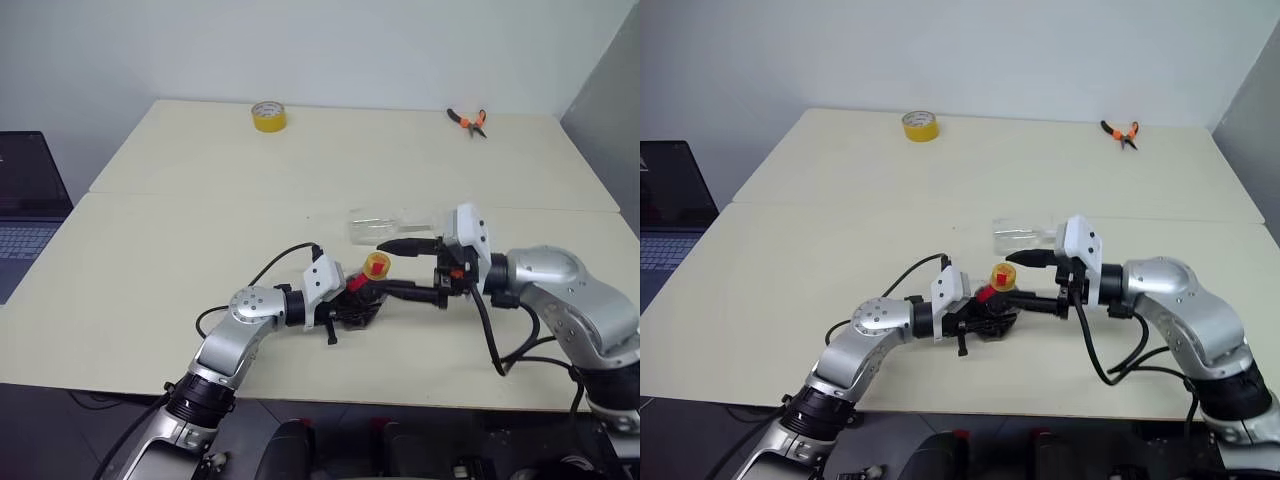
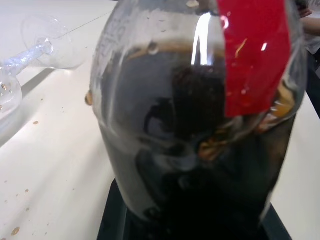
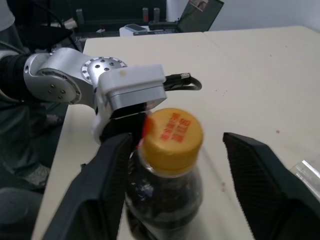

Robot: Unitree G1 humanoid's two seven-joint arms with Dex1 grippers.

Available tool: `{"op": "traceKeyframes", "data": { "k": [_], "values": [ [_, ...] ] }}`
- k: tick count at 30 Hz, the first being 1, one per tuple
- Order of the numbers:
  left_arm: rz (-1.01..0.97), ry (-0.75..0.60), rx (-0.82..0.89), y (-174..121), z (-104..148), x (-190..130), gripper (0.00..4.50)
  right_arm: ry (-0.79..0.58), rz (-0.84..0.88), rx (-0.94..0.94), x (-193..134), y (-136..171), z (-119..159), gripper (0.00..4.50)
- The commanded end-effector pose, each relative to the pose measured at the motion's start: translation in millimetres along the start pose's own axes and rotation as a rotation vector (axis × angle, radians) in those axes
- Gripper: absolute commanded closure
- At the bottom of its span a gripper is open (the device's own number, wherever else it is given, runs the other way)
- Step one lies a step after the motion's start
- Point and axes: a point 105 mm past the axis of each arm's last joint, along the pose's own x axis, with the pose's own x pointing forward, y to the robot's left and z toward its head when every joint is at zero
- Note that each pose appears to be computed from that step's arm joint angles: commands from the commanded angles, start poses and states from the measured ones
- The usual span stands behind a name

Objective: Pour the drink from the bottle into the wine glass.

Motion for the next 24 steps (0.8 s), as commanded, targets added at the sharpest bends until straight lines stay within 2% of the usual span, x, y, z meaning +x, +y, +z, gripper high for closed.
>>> {"op": "traceKeyframes", "data": {
  "k": [1, 10, 24],
  "values": [
    [0.026, -0.080, 0.046, 3.5, 20.4, 2.6, 3.71, -0.067, -0.188, -0.040, -7.2, 3.4, 21.5, 1.24],
    [0.050, -0.093, 0.045, 7.9, 20.4, 11.4, 3.71, -0.130, -0.483, 0.040, 0.1, 13.9, 28.1, 1.24],
    [0.046, -0.101, 0.052, 11.5, 22.2, 15.9, 3.71, -0.096, -0.537, 0.091, 7.7, 8.0, 18.5, 1.24]
  ]
}}
